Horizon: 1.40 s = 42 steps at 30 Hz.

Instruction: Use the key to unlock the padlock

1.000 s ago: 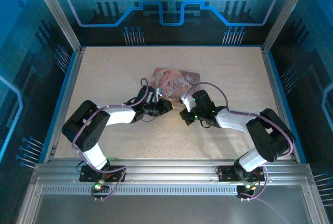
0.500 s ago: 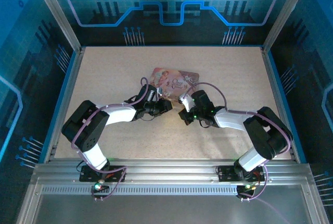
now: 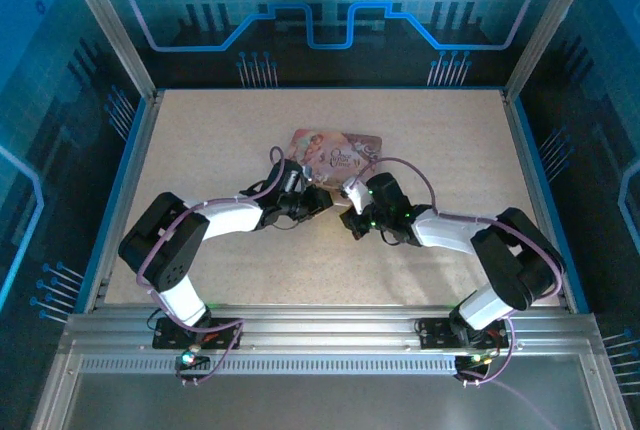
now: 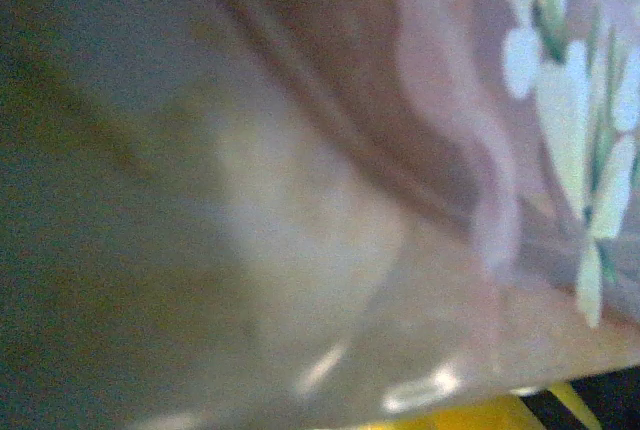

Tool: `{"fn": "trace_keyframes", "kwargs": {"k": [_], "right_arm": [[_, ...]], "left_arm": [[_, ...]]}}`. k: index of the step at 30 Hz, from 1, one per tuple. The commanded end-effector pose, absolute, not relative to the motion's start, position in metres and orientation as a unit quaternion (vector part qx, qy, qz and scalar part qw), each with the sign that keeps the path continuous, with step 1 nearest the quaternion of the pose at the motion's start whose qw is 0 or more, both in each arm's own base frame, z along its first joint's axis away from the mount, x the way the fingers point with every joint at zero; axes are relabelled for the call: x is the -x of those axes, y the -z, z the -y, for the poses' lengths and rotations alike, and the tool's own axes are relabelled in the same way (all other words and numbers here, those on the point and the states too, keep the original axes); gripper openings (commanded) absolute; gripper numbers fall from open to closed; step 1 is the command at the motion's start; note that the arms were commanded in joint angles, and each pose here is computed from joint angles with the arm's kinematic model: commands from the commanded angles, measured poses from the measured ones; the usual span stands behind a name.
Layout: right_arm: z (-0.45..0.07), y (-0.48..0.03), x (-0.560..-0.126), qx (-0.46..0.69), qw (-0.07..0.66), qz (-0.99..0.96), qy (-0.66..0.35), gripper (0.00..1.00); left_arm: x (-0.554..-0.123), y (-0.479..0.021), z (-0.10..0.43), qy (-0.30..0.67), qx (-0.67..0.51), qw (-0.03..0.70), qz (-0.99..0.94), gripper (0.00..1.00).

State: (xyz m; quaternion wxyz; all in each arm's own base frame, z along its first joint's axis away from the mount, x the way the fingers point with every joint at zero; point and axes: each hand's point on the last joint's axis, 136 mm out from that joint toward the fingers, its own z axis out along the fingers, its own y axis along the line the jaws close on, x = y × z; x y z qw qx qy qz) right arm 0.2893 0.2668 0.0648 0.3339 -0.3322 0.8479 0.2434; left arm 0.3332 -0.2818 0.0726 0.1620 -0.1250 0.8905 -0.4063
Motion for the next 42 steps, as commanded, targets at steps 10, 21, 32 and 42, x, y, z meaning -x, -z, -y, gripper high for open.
{"fn": "trace_keyframes", "kwargs": {"k": [10, 21, 32, 42], "right_arm": [[-0.254, -0.075, -0.301, 0.335, 0.339, -0.847, -0.235, 0.0], [-0.233, -0.079, -0.322, 0.32, 0.345, -0.847, -0.248, 0.0], [-0.25, -0.081, -0.295, 0.332, 0.336, -0.833, -0.287, 0.0], [-0.273, -0.073, -0.285, 0.333, 0.329, -0.832, -0.298, 0.0]], "left_arm": [[-0.338, -0.099, 0.287, 0.416, 0.109, 0.18, -0.885, 0.11], [-0.336, -0.109, 0.287, 0.417, 0.087, 0.194, -0.884, 0.11], [-0.34, -0.116, 0.287, 0.419, 0.098, 0.199, -0.88, 0.11], [-0.34, -0.118, 0.289, 0.426, 0.107, 0.192, -0.877, 0.1]]}}
